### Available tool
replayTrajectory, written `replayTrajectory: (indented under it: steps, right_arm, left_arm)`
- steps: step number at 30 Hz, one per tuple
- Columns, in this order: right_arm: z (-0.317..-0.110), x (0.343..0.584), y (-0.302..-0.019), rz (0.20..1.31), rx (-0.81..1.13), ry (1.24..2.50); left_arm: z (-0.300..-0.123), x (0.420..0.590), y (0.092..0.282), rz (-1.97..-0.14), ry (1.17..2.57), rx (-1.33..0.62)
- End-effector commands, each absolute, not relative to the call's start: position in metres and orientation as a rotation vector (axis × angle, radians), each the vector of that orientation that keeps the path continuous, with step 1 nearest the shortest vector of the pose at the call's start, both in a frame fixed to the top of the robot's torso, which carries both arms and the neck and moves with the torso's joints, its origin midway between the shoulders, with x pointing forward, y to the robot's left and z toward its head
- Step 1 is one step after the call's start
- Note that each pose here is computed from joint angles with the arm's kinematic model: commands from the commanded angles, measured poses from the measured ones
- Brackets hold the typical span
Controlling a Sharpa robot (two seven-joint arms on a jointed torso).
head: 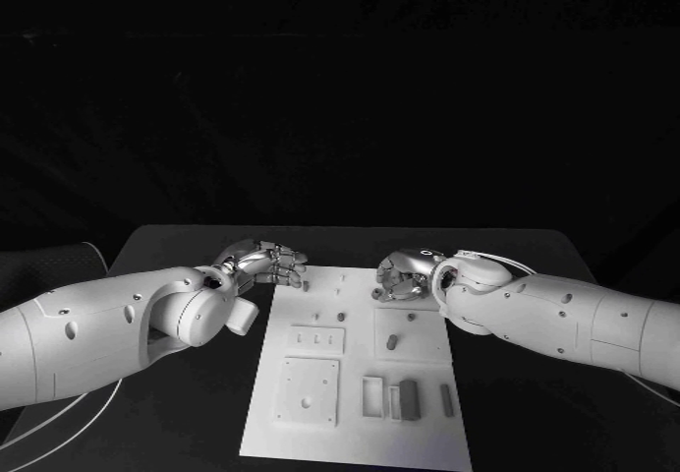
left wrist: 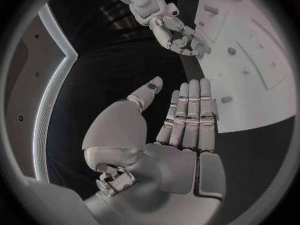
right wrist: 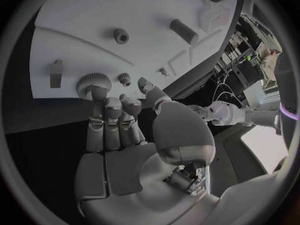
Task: Assemble the parts on the task board
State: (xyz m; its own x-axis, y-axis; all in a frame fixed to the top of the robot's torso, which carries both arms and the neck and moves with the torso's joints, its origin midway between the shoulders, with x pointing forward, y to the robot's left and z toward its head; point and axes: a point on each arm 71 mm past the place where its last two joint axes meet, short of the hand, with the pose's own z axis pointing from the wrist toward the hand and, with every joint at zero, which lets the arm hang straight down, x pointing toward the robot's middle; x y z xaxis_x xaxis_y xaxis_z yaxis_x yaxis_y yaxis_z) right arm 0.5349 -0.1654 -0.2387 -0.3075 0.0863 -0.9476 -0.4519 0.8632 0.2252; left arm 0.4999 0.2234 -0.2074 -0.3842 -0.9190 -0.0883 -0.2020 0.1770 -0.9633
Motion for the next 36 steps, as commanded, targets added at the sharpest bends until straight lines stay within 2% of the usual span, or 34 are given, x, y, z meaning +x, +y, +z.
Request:
replayTrajectory:
  steps: [1, 25, 36]
  right_arm:
    - [-0.2382, 0.5356, -0.1653, 0.529, -0.299, 1.796]
    - [-0.2389, 0.5404, -0.1619, 0.514, -0.302, 1.785]
    - [-0.2459, 0.5388, -0.1603, 0.504, -0.311, 1.816]
  left_arm:
    - [-0.2062, 0.5005, 0.2219, -1.260, 1.726, -1.068]
    - [-0.2041, 0.4963, 0.2159, -1.279, 1.729, -1.060]
    - [-0.2025, 0.4965, 0.2128, -1.285, 1.731, -1.056]
